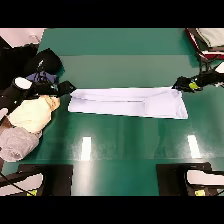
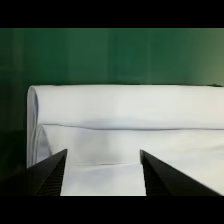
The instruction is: Fold the shirts.
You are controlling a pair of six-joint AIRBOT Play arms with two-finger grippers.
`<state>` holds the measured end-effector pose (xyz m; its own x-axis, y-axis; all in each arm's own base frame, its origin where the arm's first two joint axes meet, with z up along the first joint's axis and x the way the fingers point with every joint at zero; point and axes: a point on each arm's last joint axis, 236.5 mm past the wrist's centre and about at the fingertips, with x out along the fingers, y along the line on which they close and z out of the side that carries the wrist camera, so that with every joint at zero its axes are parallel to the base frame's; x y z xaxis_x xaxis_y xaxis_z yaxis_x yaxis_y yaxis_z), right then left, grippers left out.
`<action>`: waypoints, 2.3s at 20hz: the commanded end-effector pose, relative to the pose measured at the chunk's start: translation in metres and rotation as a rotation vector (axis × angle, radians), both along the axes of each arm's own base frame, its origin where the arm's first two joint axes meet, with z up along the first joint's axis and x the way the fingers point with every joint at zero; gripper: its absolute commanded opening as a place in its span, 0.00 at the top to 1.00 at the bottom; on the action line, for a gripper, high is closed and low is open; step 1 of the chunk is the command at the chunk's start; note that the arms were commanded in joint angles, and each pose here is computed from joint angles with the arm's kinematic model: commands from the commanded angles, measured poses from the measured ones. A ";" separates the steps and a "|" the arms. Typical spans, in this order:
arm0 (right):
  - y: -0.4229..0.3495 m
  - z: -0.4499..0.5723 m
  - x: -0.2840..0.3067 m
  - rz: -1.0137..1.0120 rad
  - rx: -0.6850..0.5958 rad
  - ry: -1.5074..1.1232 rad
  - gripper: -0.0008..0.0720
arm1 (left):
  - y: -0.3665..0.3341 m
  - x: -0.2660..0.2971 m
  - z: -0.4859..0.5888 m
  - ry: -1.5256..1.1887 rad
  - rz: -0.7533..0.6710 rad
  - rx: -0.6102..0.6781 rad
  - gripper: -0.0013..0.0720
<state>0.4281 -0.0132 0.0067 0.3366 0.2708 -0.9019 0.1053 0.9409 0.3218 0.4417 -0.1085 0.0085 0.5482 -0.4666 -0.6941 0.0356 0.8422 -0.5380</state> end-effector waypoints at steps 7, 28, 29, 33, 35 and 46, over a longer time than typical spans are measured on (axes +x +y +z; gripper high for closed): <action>-0.065 -0.025 -0.059 -0.056 0.160 0.182 0.11 | -0.029 -0.037 0.008 0.133 -0.214 -0.039 0.94; -0.009 -0.089 -0.037 0.070 0.472 0.175 0.97 | -0.098 -0.065 0.008 0.178 -0.322 -0.062 0.95; -0.009 -0.083 -0.035 0.071 0.465 0.157 0.97 | -0.106 -0.061 0.009 0.150 -0.318 -0.057 0.95; 0.017 -0.021 -0.012 0.095 0.500 -0.001 0.97 | -0.151 -0.039 0.023 0.016 -0.319 -0.048 0.95; 0.044 0.021 -0.002 0.160 0.518 -0.075 0.97 | -0.181 -0.034 0.021 0.021 -0.372 -0.054 0.95; 0.229 0.184 -0.002 0.613 0.397 -0.308 0.97 | -0.292 -0.001 -0.052 0.139 -0.466 -0.093 0.95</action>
